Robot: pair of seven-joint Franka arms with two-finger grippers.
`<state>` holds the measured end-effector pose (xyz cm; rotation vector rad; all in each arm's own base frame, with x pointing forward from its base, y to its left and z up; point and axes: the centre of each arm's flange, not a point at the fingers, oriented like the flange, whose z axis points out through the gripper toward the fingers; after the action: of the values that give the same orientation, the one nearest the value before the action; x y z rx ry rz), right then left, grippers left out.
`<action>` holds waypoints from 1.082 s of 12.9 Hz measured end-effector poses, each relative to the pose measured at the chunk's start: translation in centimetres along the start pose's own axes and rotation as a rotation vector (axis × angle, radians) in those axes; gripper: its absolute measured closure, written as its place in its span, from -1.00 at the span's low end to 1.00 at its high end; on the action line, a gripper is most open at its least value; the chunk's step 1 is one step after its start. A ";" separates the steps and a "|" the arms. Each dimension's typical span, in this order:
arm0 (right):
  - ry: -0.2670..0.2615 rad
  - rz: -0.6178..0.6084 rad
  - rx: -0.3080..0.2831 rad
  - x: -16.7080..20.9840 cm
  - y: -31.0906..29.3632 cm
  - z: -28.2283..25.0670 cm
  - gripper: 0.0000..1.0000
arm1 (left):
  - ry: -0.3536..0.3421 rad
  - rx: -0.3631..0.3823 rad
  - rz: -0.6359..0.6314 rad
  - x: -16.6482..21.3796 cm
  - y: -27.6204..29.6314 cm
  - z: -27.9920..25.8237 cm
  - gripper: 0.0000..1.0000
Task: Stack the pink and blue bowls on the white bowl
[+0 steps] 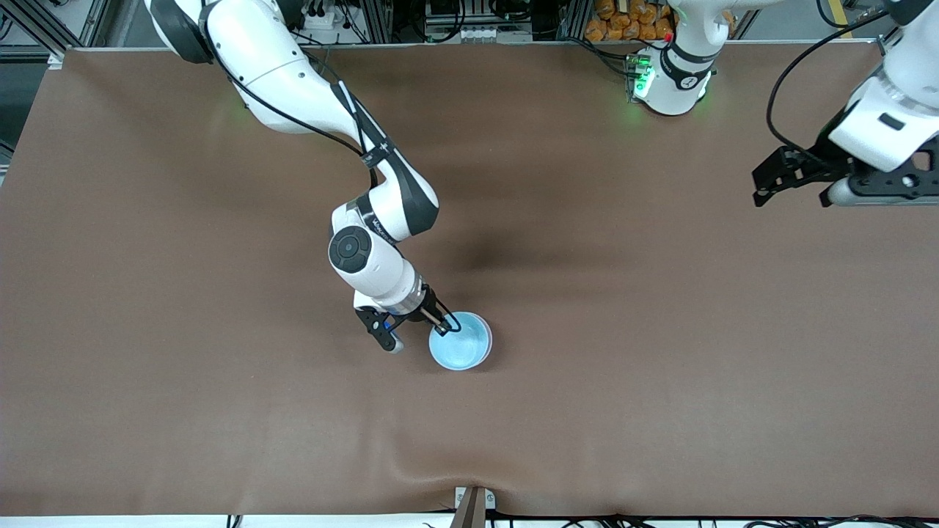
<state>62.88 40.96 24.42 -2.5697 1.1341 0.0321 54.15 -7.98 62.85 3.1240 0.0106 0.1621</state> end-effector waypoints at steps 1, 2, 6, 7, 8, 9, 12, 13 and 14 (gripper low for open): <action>0.000 -0.003 0.001 -0.1 -0.1 0.0 0.74 | 0.007 -0.001 -0.005 0.1 -0.3 -0.5 -1.00; 0.004 -0.007 0.002 -0.1 -0.2 -0.1 0.52 | 0.014 -0.001 -0.006 0.1 -0.3 -1.0 -1.00; 0.011 -0.006 0.005 0.7 -0.8 -1.5 -0.36 | 0.008 -0.001 -0.006 0.0 -0.3 -1.6 -1.00; 0.004 -0.002 -0.010 1.1 -0.9 -2.4 -0.58 | 0.006 0.000 -0.006 0.0 -0.4 -1.5 -1.00; -0.006 -0.001 -0.029 1.8 -1.1 -3.9 -0.81 | 0.005 0.000 -0.006 0.0 -0.4 -1.5 -1.00; -0.021 -0.017 -0.056 2.8 -1.1 -6.1 -0.99 | 0.004 0.000 -0.007 0.0 -0.4 -1.5 -1.00; -0.079 -0.141 -0.126 8.0 0.8 -14.8 -1.00 | 0.000 0.000 -0.007 0.1 -0.4 -1.3 -1.00; -0.090 -0.195 -0.131 10.1 2.2 -17.2 -1.00 | 0.000 0.000 -0.007 0.1 -0.4 -1.3 -1.00; -0.096 -0.243 -0.131 12.1 4.1 -19.2 -1.00 | -0.001 0.000 -0.006 0.1 -0.4 -1.3 -1.00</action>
<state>66.01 23.82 39.54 -2.7710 0.8038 0.1761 54.08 -7.60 64.10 3.1235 0.0204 0.1604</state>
